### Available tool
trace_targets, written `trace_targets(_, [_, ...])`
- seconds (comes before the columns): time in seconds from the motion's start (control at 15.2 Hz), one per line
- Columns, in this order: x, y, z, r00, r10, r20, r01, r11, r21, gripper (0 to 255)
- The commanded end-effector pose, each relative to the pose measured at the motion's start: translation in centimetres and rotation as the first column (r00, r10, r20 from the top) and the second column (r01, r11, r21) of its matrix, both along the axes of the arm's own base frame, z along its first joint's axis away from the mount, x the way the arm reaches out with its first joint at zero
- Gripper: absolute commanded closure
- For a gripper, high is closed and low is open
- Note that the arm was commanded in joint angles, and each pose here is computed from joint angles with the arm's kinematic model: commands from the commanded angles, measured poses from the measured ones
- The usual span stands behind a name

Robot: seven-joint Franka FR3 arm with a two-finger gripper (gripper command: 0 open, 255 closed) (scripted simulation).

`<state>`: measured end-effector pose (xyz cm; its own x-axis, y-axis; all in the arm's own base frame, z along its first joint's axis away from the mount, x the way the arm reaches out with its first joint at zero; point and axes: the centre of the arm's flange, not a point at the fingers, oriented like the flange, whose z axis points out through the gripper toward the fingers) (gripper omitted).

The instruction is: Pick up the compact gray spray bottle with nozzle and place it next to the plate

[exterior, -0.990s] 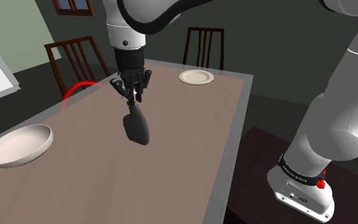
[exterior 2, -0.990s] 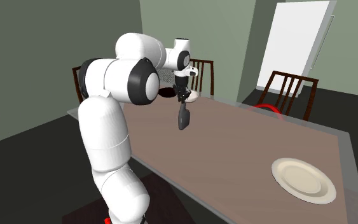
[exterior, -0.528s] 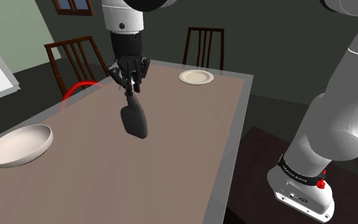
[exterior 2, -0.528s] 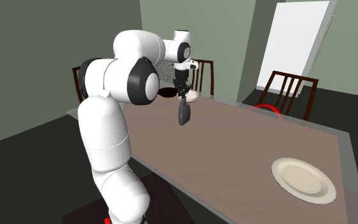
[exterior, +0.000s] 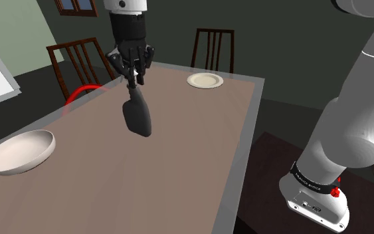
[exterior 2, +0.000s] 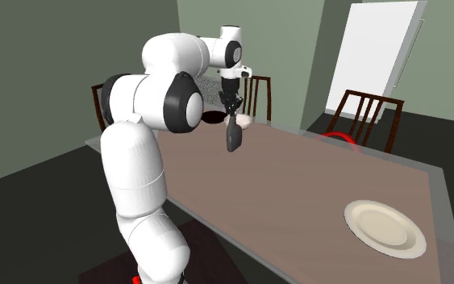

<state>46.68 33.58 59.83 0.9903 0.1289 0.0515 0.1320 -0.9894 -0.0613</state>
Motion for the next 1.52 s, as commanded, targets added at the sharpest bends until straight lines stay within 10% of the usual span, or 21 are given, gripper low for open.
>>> trace_targets(0.0, [0.2,-1.3,0.3,1.000,0.000,0.000,0.000,1.000,0.000,255])
trace_targets(1.45, [4.3,-30.1,0.4,1.000,0.000,0.000,0.000,1.000,0.000,255])
